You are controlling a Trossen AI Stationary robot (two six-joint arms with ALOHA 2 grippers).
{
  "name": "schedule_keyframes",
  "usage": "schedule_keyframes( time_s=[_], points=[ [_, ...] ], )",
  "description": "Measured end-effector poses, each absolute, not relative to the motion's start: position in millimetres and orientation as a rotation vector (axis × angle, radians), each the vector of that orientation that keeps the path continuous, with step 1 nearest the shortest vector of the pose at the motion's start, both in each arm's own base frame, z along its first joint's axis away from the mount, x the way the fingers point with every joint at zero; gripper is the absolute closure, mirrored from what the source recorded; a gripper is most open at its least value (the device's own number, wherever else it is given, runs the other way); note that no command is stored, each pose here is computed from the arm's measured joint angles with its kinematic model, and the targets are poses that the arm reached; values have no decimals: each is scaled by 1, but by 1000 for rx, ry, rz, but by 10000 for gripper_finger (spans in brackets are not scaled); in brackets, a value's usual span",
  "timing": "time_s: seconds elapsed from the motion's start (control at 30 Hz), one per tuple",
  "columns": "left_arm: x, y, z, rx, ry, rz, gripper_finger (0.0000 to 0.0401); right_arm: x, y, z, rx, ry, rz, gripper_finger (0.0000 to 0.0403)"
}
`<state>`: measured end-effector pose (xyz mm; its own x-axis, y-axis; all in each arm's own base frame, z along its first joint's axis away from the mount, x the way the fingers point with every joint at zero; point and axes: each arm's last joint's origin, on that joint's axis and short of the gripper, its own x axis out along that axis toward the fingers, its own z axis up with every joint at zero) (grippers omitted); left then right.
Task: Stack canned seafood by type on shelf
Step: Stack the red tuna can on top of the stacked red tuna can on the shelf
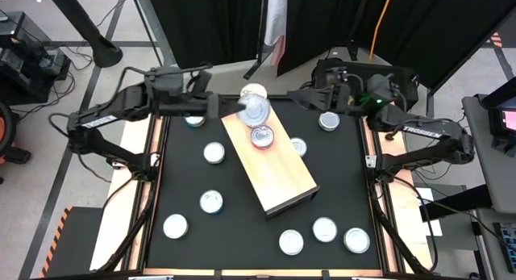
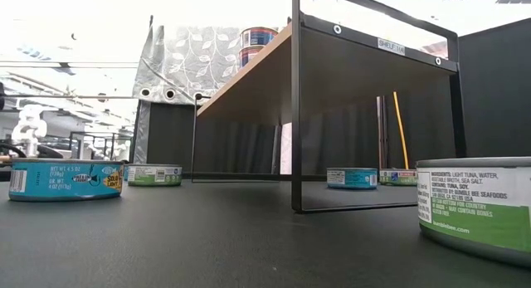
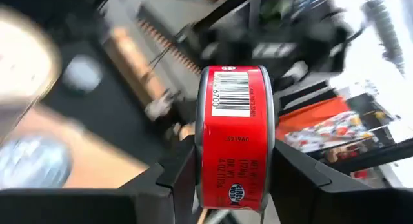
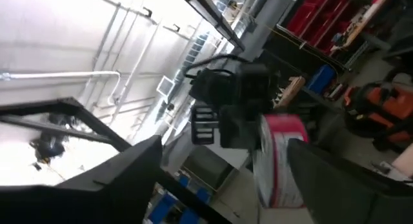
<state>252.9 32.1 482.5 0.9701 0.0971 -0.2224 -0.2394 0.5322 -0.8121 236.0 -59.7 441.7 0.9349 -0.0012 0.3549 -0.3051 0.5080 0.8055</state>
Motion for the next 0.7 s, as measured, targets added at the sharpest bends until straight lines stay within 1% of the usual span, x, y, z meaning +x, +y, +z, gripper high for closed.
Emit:
schedule_keyframes(
  time_s=[0.07, 0.17, 0.23, 0.33, 0.43, 0.53, 0.63, 0.7],
  points=[
    [246, 26, 476, -1042, 229, 259, 242, 226, -61, 444, 1000, -318, 162, 69],
    [243, 11, 460, -1122, 352, 397, 241, 211, -63, 447, 950, -312, 114, 66],
    [250, -1, 448, -1153, 407, 454, 242, 201, -64, 449, 919, -305, 81, 66],
    [264, -17, 428, -1205, 425, 524, 245, 193, -66, 448, 891, -282, 35, 66],
    [277, -24, 405, -1343, 348, 678, 244, 189, -68, 446, 878, -261, 2, 66],
    [287, -29, 378, -1405, 214, 855, 241, 189, -70, 444, 879, -251, -12, 67],
    [294, -31, 357, -1450, 89, 944, 240, 192, -71, 442, 883, -242, -18, 67],
    [301, -31, 348, -1483, 28, 933, 239, 194, -72, 441, 887, -234, -21, 67]
  ],
)
